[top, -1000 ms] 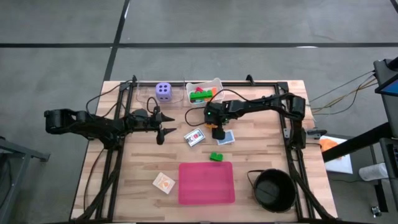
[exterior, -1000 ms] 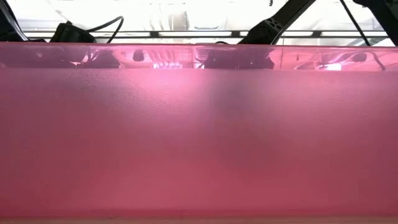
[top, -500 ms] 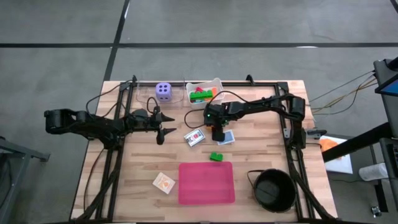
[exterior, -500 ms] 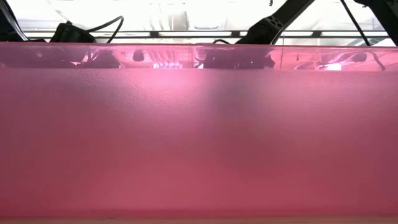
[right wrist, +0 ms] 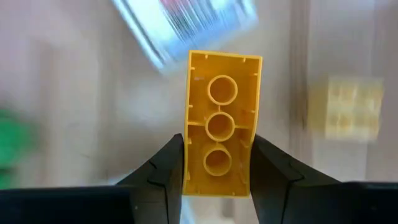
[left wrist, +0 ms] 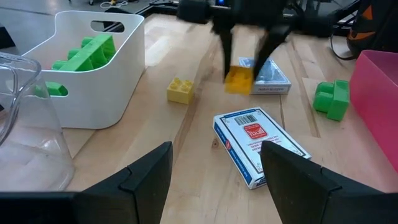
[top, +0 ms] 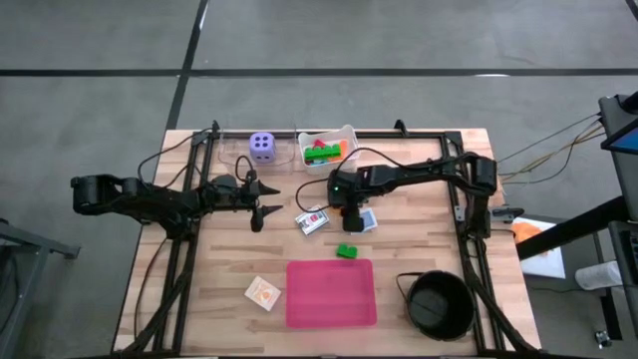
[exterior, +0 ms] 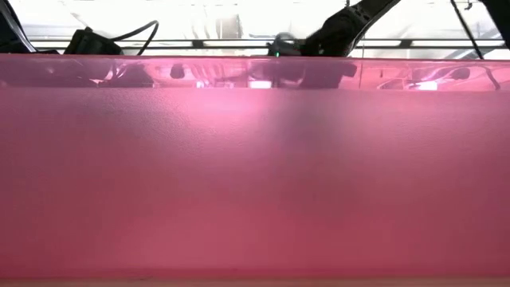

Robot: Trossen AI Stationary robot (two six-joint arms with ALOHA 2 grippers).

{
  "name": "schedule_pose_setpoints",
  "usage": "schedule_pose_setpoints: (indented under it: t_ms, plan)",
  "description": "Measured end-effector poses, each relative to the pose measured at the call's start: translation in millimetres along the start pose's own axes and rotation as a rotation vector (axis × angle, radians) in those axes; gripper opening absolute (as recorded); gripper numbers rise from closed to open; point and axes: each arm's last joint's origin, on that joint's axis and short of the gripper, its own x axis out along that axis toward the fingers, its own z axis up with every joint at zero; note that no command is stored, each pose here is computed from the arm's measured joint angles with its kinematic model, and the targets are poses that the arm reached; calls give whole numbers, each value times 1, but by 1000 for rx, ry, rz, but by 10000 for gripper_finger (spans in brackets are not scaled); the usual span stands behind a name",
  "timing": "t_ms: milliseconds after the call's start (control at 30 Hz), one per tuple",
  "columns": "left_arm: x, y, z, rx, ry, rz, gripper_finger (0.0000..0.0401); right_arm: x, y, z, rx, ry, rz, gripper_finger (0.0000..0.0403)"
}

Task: Pick & Place Toys
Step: Put the orange four stud game piece into the white bin

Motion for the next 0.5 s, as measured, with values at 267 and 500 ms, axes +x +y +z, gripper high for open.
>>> schedule_pose_setpoints:
  t_ms: [267,500]
  plan:
    - [0,0,-2,1,17,0,246,-5,7,24,-109,-411,164,129]
    - [0,0,-2,0,21,0,246,4,7,17,-105,-637,159,132]
